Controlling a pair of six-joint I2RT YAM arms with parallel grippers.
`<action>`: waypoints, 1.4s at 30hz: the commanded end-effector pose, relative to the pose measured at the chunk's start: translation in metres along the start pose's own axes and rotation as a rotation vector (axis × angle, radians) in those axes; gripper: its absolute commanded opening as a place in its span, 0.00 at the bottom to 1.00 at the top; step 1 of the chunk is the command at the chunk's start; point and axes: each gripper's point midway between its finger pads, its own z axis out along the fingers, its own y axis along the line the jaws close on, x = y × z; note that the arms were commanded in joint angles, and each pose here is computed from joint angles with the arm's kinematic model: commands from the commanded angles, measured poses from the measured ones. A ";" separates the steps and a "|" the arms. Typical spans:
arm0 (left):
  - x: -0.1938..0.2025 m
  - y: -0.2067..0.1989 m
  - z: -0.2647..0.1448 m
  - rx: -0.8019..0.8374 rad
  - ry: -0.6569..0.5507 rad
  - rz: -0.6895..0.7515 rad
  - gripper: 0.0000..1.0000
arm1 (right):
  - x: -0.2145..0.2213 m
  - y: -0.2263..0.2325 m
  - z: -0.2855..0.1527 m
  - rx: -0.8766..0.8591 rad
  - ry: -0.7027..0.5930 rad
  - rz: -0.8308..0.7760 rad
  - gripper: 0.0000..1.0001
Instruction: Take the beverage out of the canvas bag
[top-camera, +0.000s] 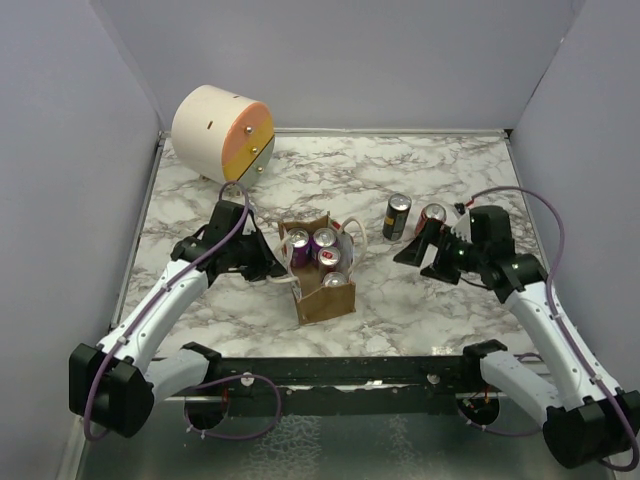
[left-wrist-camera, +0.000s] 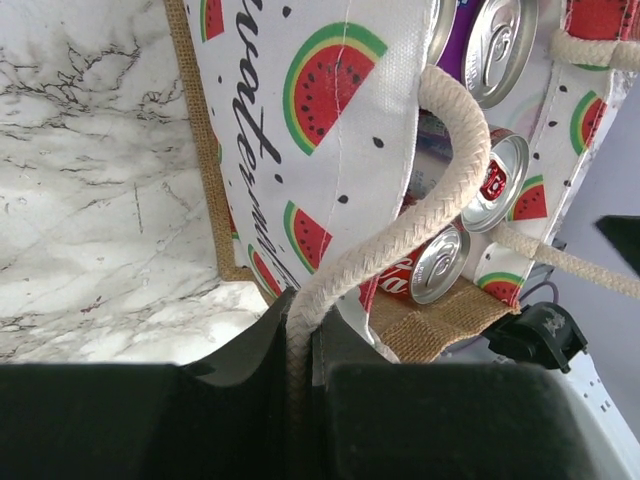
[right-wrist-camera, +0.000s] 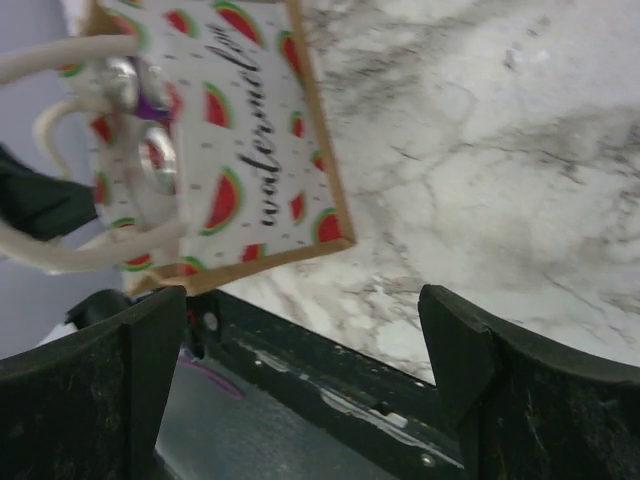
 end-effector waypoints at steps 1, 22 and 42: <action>0.004 0.001 0.000 -0.007 0.030 0.003 0.00 | -0.036 0.098 -0.026 -0.276 -0.024 -0.146 1.00; -0.020 -0.005 -0.005 -0.045 -0.021 0.016 0.00 | -0.011 0.238 0.074 -0.075 0.000 -0.832 0.97; -0.004 0.003 -0.011 -0.032 -0.016 -0.057 0.00 | 0.028 0.151 0.126 0.305 0.148 -0.852 0.96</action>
